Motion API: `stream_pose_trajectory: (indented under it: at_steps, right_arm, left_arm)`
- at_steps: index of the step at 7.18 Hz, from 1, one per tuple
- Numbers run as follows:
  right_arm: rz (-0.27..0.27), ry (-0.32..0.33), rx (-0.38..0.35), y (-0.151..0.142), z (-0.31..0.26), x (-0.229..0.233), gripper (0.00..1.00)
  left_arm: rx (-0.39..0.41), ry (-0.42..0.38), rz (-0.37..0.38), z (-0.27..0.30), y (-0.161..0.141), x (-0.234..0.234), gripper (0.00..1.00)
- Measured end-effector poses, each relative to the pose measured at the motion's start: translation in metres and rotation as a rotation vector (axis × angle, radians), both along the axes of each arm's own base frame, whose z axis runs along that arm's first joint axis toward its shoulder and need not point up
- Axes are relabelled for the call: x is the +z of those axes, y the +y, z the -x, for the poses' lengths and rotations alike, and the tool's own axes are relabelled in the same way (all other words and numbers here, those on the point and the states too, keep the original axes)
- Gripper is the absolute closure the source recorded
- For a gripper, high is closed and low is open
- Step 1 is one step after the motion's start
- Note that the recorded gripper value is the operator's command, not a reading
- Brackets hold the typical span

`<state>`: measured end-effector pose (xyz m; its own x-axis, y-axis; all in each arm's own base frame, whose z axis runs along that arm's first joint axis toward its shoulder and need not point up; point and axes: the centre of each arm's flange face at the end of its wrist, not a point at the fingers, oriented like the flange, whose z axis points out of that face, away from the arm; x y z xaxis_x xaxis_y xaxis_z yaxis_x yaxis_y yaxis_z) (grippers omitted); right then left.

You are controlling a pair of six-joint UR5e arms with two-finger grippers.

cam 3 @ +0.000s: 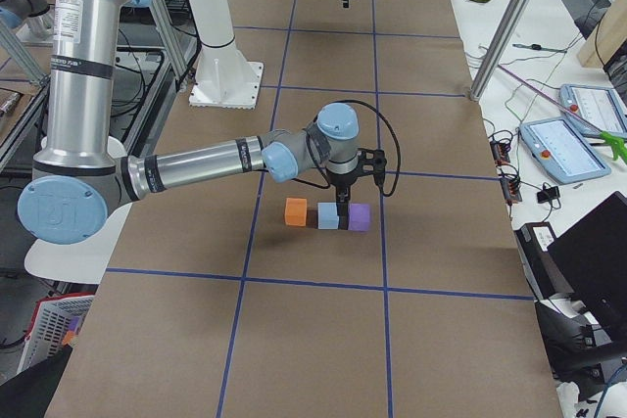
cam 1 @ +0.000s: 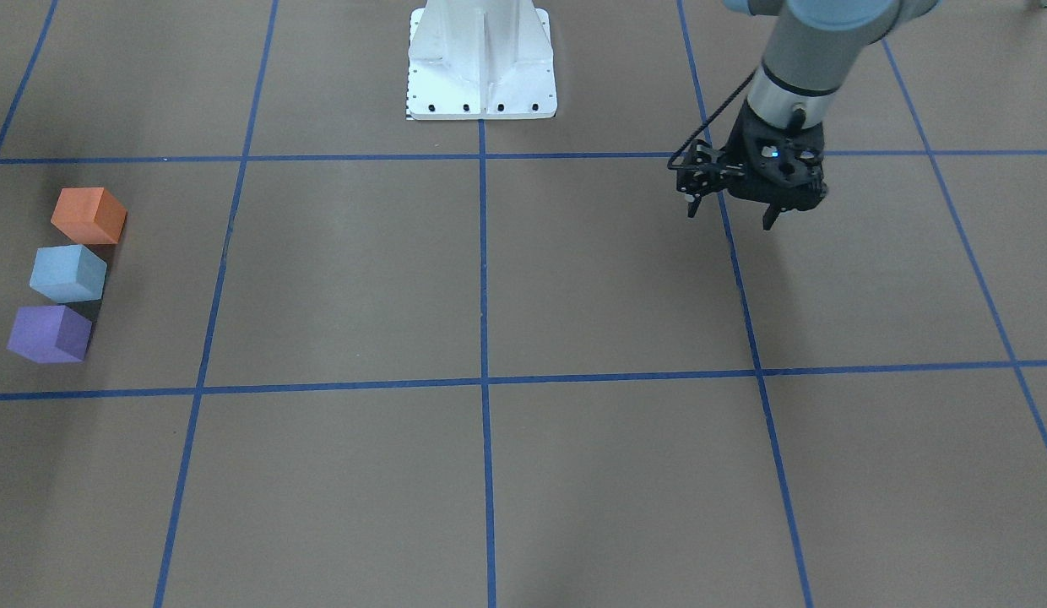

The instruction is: Place blue block between orange and purple blocks

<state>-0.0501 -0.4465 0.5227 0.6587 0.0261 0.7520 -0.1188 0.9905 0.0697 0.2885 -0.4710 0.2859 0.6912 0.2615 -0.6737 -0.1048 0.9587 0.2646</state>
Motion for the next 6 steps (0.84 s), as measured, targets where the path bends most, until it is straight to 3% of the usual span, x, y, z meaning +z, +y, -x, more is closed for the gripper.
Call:
stream_pose_trajectory:
  at_steps: [2, 6]
  right_arm:
    - [-0.015, -0.045, 0.01, 0.008, -0.036, 0.007, 0.0]
    - [-0.031, -0.006, -0.032, -0.005, -0.078, 0.005, 0.0]
  left_arm:
    - [0.071, -0.003, -0.029, 0.089, -0.038, 0.07, 0.0]
    - [0.174, -0.019, -0.094, 0.279, -0.105, 0.231, 0.0]
